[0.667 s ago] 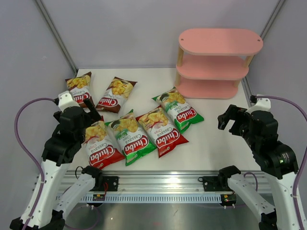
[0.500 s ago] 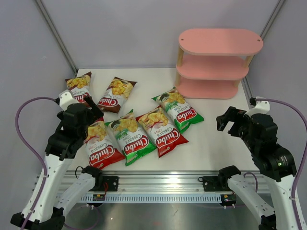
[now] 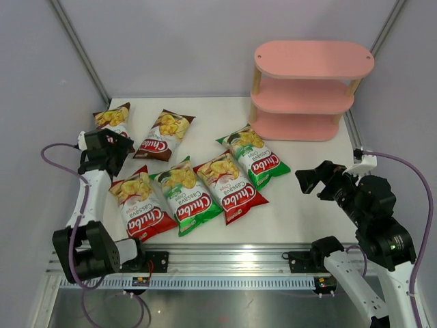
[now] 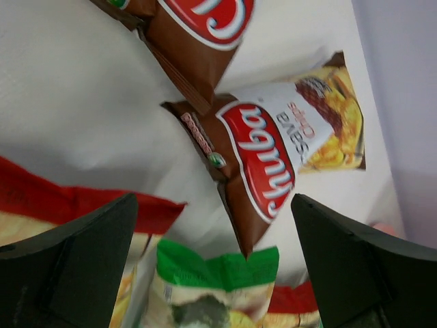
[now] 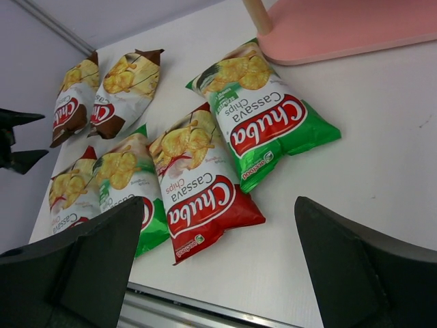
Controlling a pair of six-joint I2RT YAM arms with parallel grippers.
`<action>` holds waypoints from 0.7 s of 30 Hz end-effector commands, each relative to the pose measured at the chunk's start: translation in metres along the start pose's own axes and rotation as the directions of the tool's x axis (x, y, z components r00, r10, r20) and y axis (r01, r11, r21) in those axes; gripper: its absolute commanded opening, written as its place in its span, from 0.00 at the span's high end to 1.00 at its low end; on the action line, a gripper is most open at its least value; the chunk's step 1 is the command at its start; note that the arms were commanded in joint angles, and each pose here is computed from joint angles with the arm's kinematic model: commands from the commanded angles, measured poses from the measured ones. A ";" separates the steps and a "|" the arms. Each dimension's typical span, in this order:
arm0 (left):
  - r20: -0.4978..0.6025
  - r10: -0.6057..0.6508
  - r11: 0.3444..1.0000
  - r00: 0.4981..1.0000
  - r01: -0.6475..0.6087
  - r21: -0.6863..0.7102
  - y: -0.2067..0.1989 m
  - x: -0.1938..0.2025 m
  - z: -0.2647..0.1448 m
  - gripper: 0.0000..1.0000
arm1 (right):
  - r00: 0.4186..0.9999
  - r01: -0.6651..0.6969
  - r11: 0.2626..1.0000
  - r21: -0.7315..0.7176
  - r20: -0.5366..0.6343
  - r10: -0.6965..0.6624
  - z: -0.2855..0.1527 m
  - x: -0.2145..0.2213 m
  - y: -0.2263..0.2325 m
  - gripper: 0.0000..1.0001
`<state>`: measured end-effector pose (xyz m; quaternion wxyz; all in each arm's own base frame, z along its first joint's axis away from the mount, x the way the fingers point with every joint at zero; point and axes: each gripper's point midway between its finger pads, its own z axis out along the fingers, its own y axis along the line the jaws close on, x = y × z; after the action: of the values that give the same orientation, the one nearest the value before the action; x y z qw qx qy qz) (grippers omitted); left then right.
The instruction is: Place and organize the chips bags onto the shelf
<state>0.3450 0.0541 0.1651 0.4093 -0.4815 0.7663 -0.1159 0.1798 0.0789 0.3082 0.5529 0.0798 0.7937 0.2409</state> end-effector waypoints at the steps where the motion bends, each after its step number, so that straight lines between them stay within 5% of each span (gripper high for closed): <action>1: -0.041 -0.130 0.971 0.991 0.136 0.197 -0.031 -0.015 0.027 0.01 | 1.000 -0.009 0.993 -0.116 -0.002 0.009 -0.002 -0.005 0.024 0.01; 15: 0.006 -0.366 0.908 0.931 0.356 0.222 0.002 -0.057 0.130 0.01 | 0.997 0.045 0.982 -0.182 -0.053 -0.056 -0.006 0.007 0.032 0.00; 21: 0.058 -0.386 0.892 0.921 0.357 0.277 0.003 -0.071 0.150 0.01 | 0.993 0.055 0.976 -0.212 -0.090 -0.075 -0.003 0.014 0.035 0.01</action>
<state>0.4443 0.1341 0.0747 0.4186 -0.5913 0.6478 -0.2356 0.1667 0.1053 0.3098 0.5284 0.0138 0.7957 0.2957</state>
